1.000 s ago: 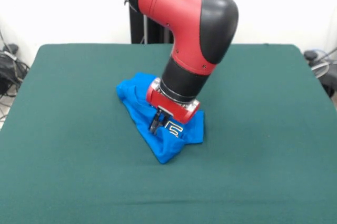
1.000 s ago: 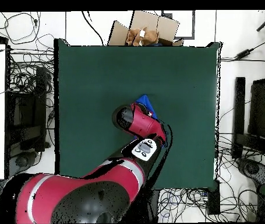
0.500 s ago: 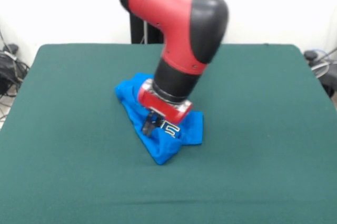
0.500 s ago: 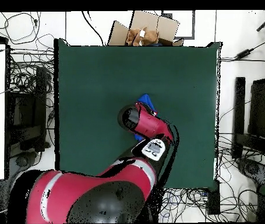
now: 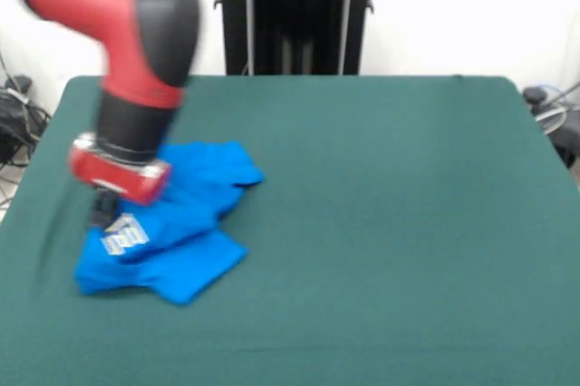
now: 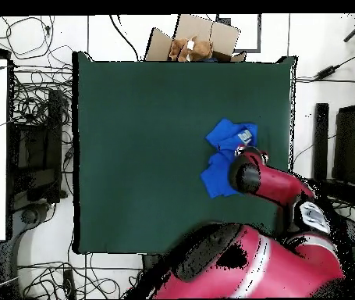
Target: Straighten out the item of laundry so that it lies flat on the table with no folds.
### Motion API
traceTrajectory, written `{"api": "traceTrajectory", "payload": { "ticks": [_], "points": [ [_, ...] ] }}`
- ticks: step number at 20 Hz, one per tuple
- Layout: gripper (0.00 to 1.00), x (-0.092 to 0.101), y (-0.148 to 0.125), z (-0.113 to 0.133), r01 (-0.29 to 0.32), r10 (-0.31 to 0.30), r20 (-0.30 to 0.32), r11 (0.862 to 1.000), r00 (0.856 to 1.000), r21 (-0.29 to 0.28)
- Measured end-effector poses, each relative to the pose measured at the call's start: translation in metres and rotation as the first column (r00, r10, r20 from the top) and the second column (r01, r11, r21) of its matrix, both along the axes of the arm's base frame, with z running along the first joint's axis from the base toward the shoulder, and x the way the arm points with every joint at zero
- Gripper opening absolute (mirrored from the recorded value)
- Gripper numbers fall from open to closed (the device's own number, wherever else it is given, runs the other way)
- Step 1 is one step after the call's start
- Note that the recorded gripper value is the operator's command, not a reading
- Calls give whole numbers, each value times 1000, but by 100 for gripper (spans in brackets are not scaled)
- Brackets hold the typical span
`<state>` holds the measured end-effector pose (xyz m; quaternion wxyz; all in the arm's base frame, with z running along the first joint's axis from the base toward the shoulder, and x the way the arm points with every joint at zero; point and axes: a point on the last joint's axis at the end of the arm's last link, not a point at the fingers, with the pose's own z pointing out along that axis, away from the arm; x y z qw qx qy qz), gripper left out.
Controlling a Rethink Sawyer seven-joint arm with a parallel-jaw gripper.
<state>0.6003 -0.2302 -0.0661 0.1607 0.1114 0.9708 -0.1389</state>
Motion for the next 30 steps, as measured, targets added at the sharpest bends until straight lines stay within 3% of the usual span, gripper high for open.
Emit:
{"api": "traceTrajectory", "payload": {
  "ticks": [4, 9, 15, 23, 30],
  "points": [
    [0, -11, -59, -1, -73, 73, 49, 997, 996, 17],
    [0, -13, -83, -3, -118, 114, 96, 992, 989, 43],
    [0, -12, -88, -3, -128, 119, 108, 989, 987, 76],
    [0, -12, -88, -2, -127, 118, 109, 989, 987, 77],
    [0, -7, -72, -1, -167, 163, 81, 985, 983, 33]
  ]
}}
